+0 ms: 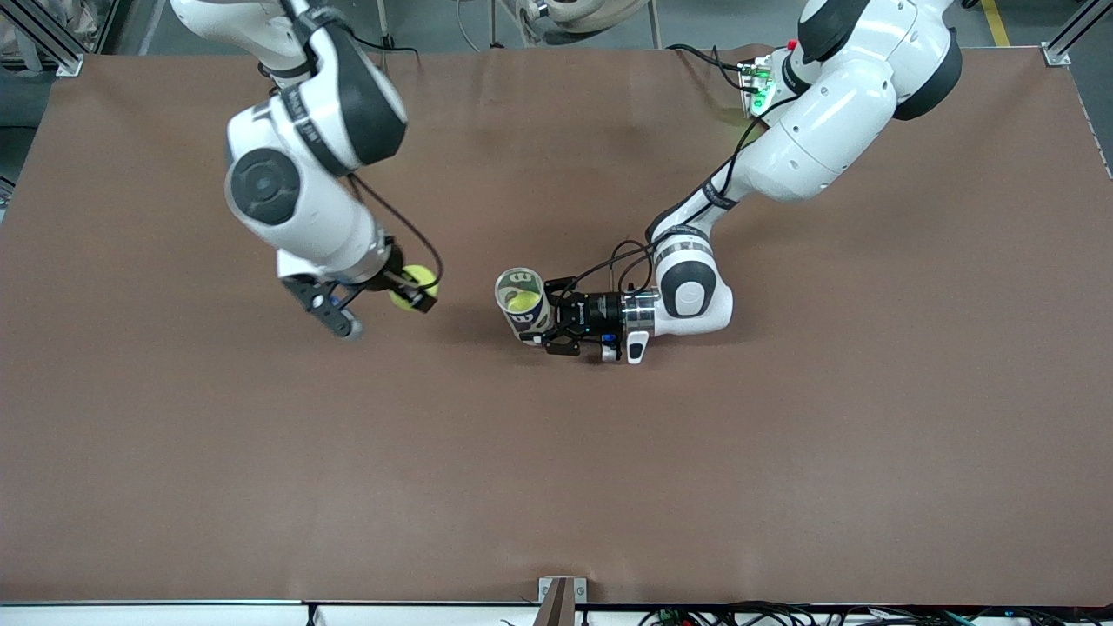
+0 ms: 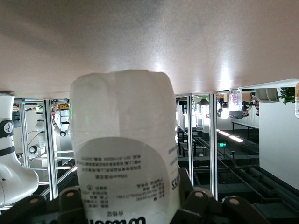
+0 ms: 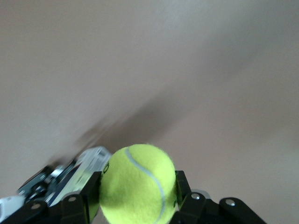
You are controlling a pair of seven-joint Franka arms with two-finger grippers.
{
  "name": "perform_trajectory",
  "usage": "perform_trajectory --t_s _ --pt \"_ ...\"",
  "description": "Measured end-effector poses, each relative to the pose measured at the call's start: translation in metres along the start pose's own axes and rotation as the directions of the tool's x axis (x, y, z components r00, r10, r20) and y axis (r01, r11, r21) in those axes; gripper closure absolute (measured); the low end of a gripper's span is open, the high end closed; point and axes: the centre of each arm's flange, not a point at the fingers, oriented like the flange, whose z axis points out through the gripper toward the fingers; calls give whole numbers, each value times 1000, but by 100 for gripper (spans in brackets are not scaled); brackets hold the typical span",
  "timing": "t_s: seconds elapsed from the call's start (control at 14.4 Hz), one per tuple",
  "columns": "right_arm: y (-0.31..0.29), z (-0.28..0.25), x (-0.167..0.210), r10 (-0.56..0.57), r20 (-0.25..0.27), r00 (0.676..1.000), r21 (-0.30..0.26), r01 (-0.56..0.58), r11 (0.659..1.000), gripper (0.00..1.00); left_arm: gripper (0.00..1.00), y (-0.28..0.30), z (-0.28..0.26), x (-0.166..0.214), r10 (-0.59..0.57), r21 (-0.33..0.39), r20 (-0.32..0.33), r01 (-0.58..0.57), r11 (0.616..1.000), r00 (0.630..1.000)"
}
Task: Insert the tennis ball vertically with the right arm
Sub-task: 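Carry the second ball to the tube opening with the right gripper, then release the second ball into the tube and withdraw the right gripper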
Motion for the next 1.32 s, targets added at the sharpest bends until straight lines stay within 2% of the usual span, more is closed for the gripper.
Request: perform_trajectory --t_s 0.21,0.35,0.76,1.32 --pt "-23 -20 -43 65 -10 998 48 -64 997 33 30 0 0 0 0 0 0 0 1000 1000" --pt "-36 -22 -56 106 -11 994 62 -105 993 33 30 0 0 0 0 0 0 0 1000 1000" --pt "-64 20 -71 144 -18 989 27 -143 989 33 30 0 0 0 0 0 0 0 1000 1000" --pt "-76 31 -81 163 -22 986 37 -162 986 33 30 0 0 1 2 0 0 -2 1000 1000"
